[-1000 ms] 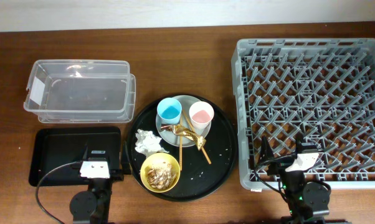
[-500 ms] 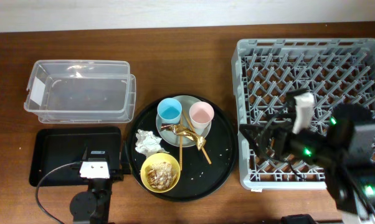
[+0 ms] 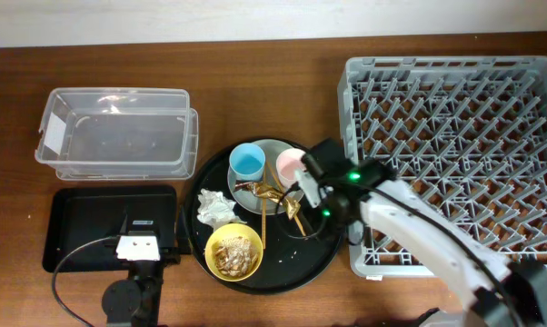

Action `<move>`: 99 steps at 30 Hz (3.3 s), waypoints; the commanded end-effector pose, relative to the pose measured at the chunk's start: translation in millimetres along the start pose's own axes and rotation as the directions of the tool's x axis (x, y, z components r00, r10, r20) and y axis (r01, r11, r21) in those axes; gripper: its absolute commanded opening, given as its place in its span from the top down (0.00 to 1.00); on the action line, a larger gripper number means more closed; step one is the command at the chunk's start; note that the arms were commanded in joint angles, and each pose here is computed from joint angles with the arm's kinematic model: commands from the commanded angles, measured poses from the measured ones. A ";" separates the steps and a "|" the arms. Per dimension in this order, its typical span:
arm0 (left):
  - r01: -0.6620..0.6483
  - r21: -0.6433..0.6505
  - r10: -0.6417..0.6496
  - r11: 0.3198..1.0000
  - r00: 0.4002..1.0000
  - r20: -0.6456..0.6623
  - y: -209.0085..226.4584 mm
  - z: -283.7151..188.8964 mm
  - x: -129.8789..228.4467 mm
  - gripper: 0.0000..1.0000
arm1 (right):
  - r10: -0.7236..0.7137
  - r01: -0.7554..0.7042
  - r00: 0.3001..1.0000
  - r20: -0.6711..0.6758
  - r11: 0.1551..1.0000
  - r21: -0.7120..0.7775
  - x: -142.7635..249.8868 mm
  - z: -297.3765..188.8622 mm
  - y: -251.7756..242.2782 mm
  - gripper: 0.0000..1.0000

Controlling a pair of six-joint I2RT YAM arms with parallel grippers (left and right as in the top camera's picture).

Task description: Sort waste into correct bins and load items into the dishwasher rack

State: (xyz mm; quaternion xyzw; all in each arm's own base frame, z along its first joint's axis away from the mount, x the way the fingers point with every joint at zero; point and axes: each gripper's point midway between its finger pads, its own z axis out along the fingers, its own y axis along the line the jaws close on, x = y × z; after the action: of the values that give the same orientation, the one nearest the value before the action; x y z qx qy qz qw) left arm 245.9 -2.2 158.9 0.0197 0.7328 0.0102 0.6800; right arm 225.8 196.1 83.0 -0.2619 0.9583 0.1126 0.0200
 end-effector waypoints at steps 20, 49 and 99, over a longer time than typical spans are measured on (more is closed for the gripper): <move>-0.016 -0.005 0.016 1.000 1.000 -0.002 0.6 0.2 2.2 0.01 | -0.013 0.012 0.998 0.062 1.000 0.010 -15.4 66.0 -4.4 0.83; -0.016 -0.005 0.016 1.000 1.000 -0.002 0.6 0.2 2.2 0.01 | 0.464 -0.498 0.854 0.237 0.860 0.110 -50.1 -109.4 -170.1 0.96; -0.016 -0.005 0.016 1.000 1.000 -0.002 0.6 0.2 2.1 0.01 | 0.423 -0.432 0.884 0.199 0.902 0.002 -61.0 57.6 62.8 0.66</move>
State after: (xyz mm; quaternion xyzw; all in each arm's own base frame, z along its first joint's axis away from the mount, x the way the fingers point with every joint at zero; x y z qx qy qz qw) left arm 246.0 -2.2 158.7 0.0197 0.7331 0.0102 0.6798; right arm 250.6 291.7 55.1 -0.0349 0.9882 0.1095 0.1011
